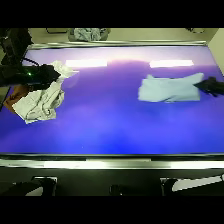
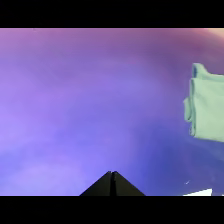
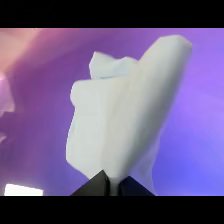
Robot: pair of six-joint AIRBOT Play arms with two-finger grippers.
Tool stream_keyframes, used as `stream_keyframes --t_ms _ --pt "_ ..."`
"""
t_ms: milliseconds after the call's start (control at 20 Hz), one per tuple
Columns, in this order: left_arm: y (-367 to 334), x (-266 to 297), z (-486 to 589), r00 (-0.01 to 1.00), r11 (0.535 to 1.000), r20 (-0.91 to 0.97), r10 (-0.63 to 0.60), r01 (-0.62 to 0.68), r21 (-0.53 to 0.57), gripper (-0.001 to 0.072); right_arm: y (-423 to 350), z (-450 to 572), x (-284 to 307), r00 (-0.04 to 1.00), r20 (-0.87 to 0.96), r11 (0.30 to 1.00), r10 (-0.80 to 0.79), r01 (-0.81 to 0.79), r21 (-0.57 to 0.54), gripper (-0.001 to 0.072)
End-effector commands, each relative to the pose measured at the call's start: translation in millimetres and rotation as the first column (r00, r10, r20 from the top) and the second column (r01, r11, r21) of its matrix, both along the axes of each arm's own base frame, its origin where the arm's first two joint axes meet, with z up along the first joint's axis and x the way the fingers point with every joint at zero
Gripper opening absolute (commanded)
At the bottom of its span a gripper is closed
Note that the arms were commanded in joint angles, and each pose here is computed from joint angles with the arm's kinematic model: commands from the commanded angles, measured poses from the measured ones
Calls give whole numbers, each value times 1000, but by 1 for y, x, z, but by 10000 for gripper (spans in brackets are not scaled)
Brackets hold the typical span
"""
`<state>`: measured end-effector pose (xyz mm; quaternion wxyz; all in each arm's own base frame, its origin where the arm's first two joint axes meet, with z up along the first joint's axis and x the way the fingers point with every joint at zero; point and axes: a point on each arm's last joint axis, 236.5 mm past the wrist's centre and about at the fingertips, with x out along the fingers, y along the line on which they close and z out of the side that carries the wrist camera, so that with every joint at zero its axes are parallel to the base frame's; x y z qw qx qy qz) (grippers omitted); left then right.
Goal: Fold the shirts.
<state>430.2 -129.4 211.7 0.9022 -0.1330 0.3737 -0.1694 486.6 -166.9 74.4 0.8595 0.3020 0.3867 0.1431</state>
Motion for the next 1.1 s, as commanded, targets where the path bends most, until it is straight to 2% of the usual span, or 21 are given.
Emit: stream_keyframes --t_ms 0,200,400,600,800,1050 --pt "0 0 -1 1000 1000 -1 0 0 0 29 -100 -9 -88 971 -156 980 -183 166 -114 43" --pt "0 -3 -3 1000 1000 -18 -7 7 4 29 -156 -30 -195 873 -373 948 -314 267 -172 42" --pt "-1 -5 -5 1000 1000 -26 -11 11 4 29 -159 -69 -276 706 -614 935 -352 243 -257 44" --pt "-4 -6 -4 999 1000 -28 -16 16 -8 29 -108 -118 -318 580 -743 938 -334 282 -202 46" --pt "-9 -7 -3 999 999 -28 -27 27 -18 30 -80 -142 -335 546 -744 916 -384 328 -233 44" --pt "-15 -9 -3 999 999 -30 -43 42 -17 29 -72 -151 -350 516 -766 918 -382 304 -253 44"
